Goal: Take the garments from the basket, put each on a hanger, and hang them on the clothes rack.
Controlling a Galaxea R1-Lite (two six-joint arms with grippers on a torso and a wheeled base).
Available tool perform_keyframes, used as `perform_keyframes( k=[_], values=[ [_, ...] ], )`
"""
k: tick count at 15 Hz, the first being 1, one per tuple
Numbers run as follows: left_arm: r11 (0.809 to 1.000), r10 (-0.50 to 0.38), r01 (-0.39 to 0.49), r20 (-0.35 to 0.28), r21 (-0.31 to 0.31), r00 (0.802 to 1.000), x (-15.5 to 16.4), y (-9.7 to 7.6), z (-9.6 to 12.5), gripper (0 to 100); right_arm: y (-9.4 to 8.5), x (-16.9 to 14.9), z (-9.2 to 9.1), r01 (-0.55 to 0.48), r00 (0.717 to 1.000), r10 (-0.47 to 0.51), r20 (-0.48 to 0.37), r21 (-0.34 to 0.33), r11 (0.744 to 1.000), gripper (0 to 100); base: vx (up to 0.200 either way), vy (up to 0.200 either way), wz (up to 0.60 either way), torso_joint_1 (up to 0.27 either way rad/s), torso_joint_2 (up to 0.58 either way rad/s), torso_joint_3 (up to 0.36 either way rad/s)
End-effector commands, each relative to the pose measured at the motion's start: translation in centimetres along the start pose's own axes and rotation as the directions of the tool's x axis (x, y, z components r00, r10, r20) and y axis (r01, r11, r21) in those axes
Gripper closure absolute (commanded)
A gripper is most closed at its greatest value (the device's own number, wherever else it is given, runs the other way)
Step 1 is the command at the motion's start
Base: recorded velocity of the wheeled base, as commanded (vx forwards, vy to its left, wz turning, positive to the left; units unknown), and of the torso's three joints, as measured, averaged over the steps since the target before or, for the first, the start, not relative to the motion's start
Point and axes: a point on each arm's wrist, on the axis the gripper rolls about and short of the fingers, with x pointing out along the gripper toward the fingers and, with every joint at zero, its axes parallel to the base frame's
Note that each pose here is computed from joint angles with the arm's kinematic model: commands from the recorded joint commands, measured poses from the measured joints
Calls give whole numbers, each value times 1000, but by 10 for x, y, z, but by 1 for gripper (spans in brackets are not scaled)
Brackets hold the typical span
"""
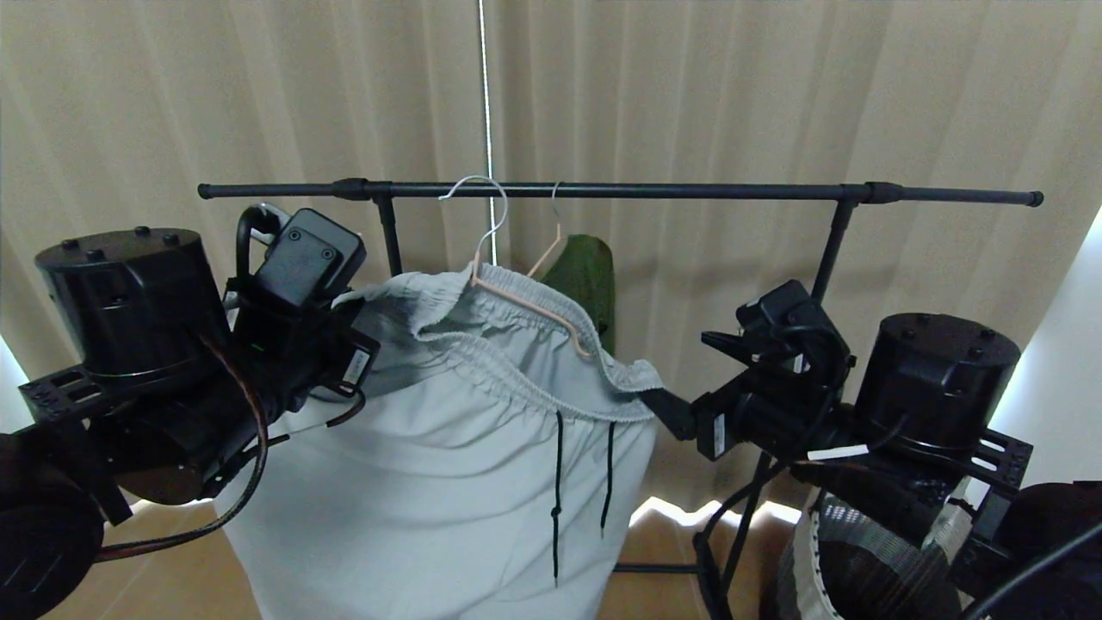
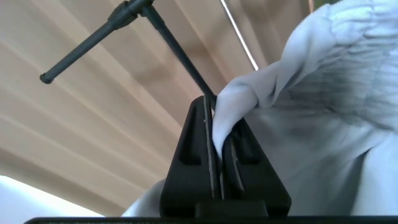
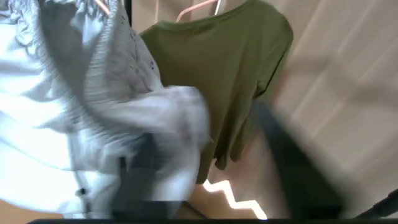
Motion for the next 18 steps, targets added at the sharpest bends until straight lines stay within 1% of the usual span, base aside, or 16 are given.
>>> perform_keyframes(
  k=[1, 2, 4, 5, 6, 7, 8, 10, 12, 13, 14, 15, 16, 17, 18],
  values=[
    [1000, -6, 6, 3, -4, 1000, -1, -1, 0, 100, 8, -8, -1, -33, 999, 33, -5, -7, 999, 0, 0, 0, 0, 0, 0, 0],
    [1000, -11, 11, 6, -15, 1000, -2, -2, 1, 100, 9, -8, 2, -37, 999, 37, 8, -8, 999, 0, 0, 0, 0, 0, 0, 0],
    [998, -34, 35, 18, -59, 999, -5, -8, 4, 100, 10, -3, 10, -36, 999, 37, 36, -45, 998, 0, 0, 0, 0, 0, 0, 0],
    [997, -41, 42, 21, -65, 999, -5, -10, 4, 100, 11, -2, 11, -41, 998, 43, 39, -61, 997, 0, 0, 0, 0, 0, 0, 0],
    [997, -42, 43, 23, -70, 999, -4, -11, 5, 100, 18, -3, 9, -66, 997, 68, 31, -79, 995, 0, 0, 0, 0, 0, 0, 0],
    [996, -40, 42, 25, -76, 999, -4, -11, 6, 100, 22, -4, 8, -80, 996, 83, 24, -83, 993, 0, 0, 0, 0, 0, 0, 0],
    [995, -20, 22, 21, -97, 1000, 0, -9, 8, 100, 34, -7, 4, -124, 992, 125, 8, -91, 988, 0, 0, 0, 0, 0, 0, 0],
    [995, 6, -7, -10, -99, 1000, 0, -10, 4, 100, 45, -9, 6, -161, 986, 163, 17, -98, 982, 0, 0, 0, 0, 0, 0, 0],
    [992, -10, 8, -18, -125, 1000, -3, -14, 1, 100, 47, -4, 10, -163, 985, 167, 33, -99, 982, 0, 0, 0, 0, 0, 0, 0],
    [989, -31, 30, -2, -144, 1000, -6, -20, 4, 100, 47, 3, 13, -155, 986, 160, 46, -101, 983, 0, 0, 0, 0, 0, 0, 0],
    [988, -33, 33, 1, -150, 999, -7, -20, 5, 100, 46, 5, 14, -151, 986, 157, 49, -100, 983, 0, 0, 0, 0, 0, 0, 0],
    [988, -42, 41, 1, -149, 999, -7, -22, 5, 100, 37, 13, 15, -116, 992, 122, 42, -131, 985, 0, 0, 0, 0, 0, 0, 0],
    [988, -42, 41, 1, -149, 999, -7, -22, 5, 100, 37, 13, 15, -116, 992, 122, 42, -131, 985, 0, 0, 0, 0, 0, 0, 0],
    [988, -61, 61, 7, -142, 998, -11, -26, 5, 100, 20, 27, 16, -50, 997, 60, 45, -196, 979, 0, 0, 0, 0, 0, 0, 0],
    [987, -70, 73, 24, -141, 997, -14, -29, 5, 100, 7, 39, 18, -4, 998, 17, 57, -222, 975, 0, 0, 0, 0, 0, 0, 0]
  ],
)
